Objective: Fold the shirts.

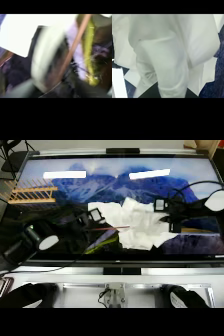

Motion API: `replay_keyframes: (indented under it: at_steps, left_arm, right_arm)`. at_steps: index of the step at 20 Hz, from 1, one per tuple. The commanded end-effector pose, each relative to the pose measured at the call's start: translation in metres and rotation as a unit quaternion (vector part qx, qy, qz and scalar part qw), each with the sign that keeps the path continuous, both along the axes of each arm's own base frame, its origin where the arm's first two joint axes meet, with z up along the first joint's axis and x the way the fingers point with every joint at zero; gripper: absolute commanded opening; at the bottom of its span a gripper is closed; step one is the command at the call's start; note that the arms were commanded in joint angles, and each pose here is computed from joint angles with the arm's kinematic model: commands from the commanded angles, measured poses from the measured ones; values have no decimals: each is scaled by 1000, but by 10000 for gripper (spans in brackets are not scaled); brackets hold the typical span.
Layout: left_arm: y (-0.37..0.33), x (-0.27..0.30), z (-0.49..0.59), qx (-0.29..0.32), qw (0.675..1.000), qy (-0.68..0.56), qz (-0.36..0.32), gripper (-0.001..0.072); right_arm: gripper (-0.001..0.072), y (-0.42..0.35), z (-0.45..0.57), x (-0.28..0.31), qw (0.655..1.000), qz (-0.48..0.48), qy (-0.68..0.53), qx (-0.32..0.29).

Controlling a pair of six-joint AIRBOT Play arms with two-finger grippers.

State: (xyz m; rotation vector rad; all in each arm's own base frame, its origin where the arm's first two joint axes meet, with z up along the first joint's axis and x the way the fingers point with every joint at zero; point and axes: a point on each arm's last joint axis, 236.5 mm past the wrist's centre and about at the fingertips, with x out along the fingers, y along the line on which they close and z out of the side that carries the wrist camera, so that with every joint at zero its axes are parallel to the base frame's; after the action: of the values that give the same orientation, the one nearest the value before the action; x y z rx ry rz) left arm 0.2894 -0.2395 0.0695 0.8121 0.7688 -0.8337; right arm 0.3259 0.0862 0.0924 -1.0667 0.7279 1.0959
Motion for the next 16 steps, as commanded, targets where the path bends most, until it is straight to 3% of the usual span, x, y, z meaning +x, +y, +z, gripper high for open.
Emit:
replay_keyframes:
  at_steps: [1,4,6,7,8,10,11,16]
  left_arm:
    - [31,34,7,1,999,-31,42,689]
    - [64,61,26,32,994,-74,73,689]
    - [88,83,58,22,986,-105,124,684]
    - [104,89,73,-5,978,-100,184,647]
    - [125,92,83,-40,960,-79,264,548]
    - [153,79,71,-112,904,8,412,525]
    - [147,61,51,-143,878,85,449,525]
    - [3,10,-1,-349,761,360,412,556]
  right_arm:
    - [55,0,5,-6,1000,-12,5,3]
    - [54,0,22,-12,999,-42,-9,16]
    - [54,0,33,-17,997,-70,-16,29]
    - [54,0,39,-19,994,-100,-13,42]
    - [54,-1,44,-21,988,-141,-6,61]
    - [53,-4,51,-27,972,-216,12,88]
    - [53,-4,54,-32,968,-231,20,96]
    - [53,-6,60,-54,958,-264,42,103]
